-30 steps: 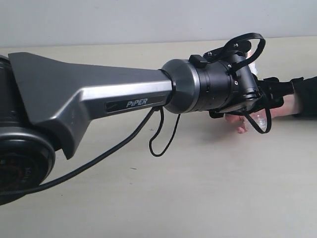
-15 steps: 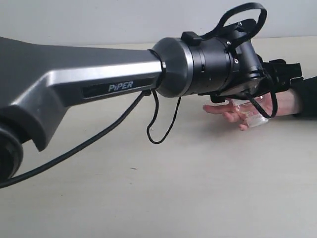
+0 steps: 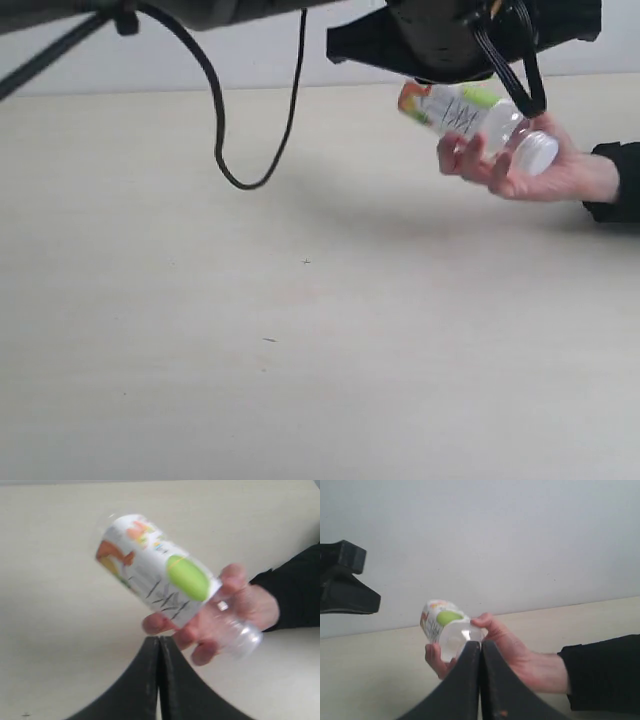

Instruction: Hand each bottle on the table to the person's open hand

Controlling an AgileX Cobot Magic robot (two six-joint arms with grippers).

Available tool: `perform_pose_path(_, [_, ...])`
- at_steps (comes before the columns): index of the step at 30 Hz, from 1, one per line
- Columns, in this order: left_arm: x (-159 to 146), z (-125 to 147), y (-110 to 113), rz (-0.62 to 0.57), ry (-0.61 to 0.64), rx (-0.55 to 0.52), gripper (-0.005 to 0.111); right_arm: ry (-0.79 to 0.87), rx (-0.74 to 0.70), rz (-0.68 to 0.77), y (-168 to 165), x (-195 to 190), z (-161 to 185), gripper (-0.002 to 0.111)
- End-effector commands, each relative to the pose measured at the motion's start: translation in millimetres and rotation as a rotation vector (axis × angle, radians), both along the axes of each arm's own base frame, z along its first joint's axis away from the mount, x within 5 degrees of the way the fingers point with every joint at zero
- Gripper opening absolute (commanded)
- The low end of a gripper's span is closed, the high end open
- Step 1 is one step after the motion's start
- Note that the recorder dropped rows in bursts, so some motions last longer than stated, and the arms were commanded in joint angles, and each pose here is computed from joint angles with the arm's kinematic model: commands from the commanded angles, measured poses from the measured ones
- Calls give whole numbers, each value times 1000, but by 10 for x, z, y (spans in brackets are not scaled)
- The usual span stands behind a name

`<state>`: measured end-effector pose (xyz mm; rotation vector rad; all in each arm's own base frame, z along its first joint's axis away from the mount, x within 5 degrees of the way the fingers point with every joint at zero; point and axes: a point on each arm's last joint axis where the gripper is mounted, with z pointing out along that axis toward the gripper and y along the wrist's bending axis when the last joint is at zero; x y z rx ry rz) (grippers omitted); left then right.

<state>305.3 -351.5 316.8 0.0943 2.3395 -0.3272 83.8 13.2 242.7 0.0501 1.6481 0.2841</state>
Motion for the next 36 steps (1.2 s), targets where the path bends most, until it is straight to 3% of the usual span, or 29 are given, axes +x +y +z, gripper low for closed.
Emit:
perform_pose_path(1, [-169, 281, 210, -98, -60, 110, 0, -6, 4, -7, -7, -3, -3, 0])
perform_pose_path(7, [-541, 244, 688, -149, -216, 43, 0, -6, 4, -7, -7, -3, -3, 0])
perform_pose_path(12, [-988, 174, 1160, -298, -324, -13, 0, -6, 4, -7, -7, -3, -3, 0])
perform_pose_path(17, [-1380, 264, 1480, -427, -405, -159, 0, -6, 4, -7, -7, -3, -3, 0])
perform_pose_path(26, [-1682, 500, 1851, -443, -511, -262, 0, -6, 4, -7, -7, -3, -3, 0])
perform_pose_path(36, [-1726, 560, 1899, -429, -511, -317, 0, -6, 4, -7, -7, -3, -3, 0])
